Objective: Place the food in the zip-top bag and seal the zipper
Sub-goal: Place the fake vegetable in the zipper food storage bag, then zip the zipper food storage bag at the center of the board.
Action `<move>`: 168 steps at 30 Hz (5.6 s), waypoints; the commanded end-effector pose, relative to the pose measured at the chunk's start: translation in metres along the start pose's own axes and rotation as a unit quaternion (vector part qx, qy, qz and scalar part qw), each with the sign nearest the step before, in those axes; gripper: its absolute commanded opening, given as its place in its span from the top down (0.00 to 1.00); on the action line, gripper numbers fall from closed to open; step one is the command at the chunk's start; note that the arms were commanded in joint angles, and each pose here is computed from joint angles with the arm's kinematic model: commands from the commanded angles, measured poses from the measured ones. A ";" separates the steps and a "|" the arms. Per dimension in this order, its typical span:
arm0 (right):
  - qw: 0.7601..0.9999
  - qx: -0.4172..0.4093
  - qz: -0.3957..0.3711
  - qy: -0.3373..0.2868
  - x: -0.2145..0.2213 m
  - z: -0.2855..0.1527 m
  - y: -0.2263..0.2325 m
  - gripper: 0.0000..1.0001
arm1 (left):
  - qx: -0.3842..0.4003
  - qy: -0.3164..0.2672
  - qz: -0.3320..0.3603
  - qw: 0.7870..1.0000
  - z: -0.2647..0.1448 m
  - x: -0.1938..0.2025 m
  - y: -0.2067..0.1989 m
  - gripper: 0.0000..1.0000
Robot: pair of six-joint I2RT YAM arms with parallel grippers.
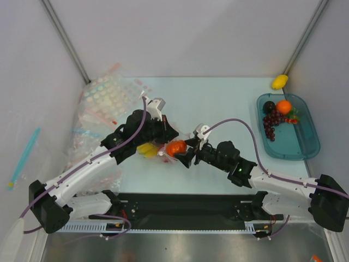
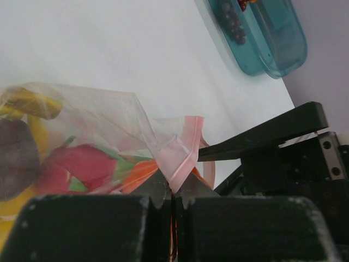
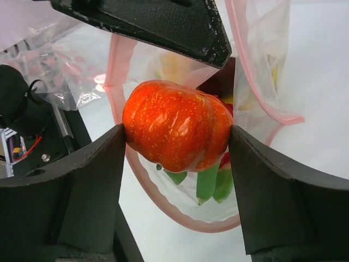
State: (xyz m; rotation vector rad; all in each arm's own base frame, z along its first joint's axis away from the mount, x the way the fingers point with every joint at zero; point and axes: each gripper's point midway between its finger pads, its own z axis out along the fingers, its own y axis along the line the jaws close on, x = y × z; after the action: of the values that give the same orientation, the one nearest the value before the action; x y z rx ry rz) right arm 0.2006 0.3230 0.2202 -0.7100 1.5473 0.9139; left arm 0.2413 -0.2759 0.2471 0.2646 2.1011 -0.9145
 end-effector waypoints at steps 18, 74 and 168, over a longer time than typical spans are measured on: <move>0.997 -0.029 -0.060 -0.032 -0.042 -0.003 0.028 0.05 | 0.052 -0.055 0.001 0.997 -0.017 -0.030 -0.030 0.99; 0.990 -0.056 -0.121 0.054 -0.009 0.022 0.050 0.90 | 0.082 -0.016 0.011 0.996 -0.007 -0.019 -0.043 0.94; 0.984 -0.002 -0.072 -0.162 -0.129 -0.106 0.009 0.46 | 0.306 -0.076 0.176 0.932 -0.020 -0.002 -0.111 1.00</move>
State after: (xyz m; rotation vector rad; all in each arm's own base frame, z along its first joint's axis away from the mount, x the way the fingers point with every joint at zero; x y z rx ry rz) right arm 0.1620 0.2329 0.3330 -0.6247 1.2630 0.8911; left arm 0.1858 -0.3393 0.2766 0.8021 1.6528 -1.2770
